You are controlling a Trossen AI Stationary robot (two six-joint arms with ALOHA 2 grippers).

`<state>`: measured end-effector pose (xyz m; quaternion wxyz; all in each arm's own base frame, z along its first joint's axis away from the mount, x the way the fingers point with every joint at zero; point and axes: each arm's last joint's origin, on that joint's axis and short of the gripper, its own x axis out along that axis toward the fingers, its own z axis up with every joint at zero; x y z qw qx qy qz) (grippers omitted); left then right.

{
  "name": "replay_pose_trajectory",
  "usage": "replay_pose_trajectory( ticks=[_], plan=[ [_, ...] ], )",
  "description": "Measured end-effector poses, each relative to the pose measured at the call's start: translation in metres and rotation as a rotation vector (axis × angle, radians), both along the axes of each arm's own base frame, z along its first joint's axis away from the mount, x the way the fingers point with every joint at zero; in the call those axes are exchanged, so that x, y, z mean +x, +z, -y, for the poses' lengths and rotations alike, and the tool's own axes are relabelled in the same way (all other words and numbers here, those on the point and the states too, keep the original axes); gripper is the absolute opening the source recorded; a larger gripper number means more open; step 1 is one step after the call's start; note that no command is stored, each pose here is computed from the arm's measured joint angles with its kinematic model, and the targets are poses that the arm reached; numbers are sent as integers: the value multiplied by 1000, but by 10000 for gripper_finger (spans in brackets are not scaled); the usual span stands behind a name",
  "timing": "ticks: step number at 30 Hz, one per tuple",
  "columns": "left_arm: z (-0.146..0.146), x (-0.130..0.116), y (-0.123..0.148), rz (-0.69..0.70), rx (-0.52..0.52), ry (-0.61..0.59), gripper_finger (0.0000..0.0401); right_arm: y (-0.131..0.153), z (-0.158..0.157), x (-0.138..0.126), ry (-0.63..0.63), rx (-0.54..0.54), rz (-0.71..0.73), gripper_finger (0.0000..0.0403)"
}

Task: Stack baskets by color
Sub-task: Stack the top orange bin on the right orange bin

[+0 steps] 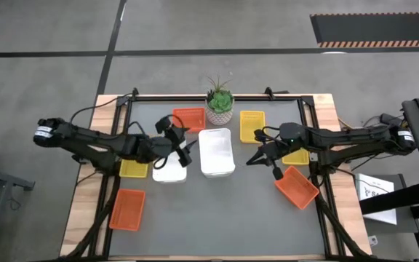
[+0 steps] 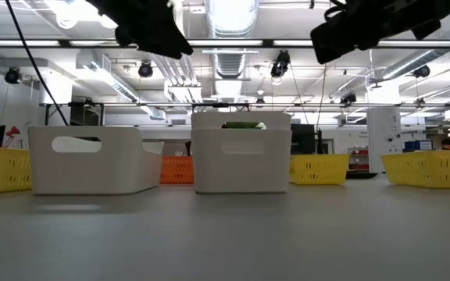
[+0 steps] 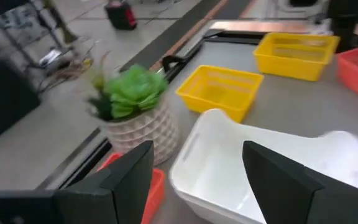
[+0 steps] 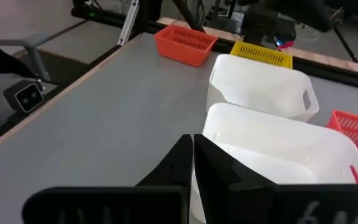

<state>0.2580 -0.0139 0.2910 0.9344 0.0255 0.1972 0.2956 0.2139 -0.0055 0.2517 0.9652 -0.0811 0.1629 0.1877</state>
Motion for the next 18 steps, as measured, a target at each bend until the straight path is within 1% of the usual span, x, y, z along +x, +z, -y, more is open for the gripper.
replay_pose_trajectory(
  ticks=[6, 12, 18],
  plan=[
    [-12, 7, -10, -27, -60, -19, 231, 2, -1, -11, -17, 3, 36, 9],
    [-19, 15, -18, -61, -77, -17, 231, -1, 3, -16, -168, -8, 23, 9],
    [-30, 20, -23, -81, -134, -63, 231, -3, 3, -15, -172, -12, 11, 9]
  ],
)
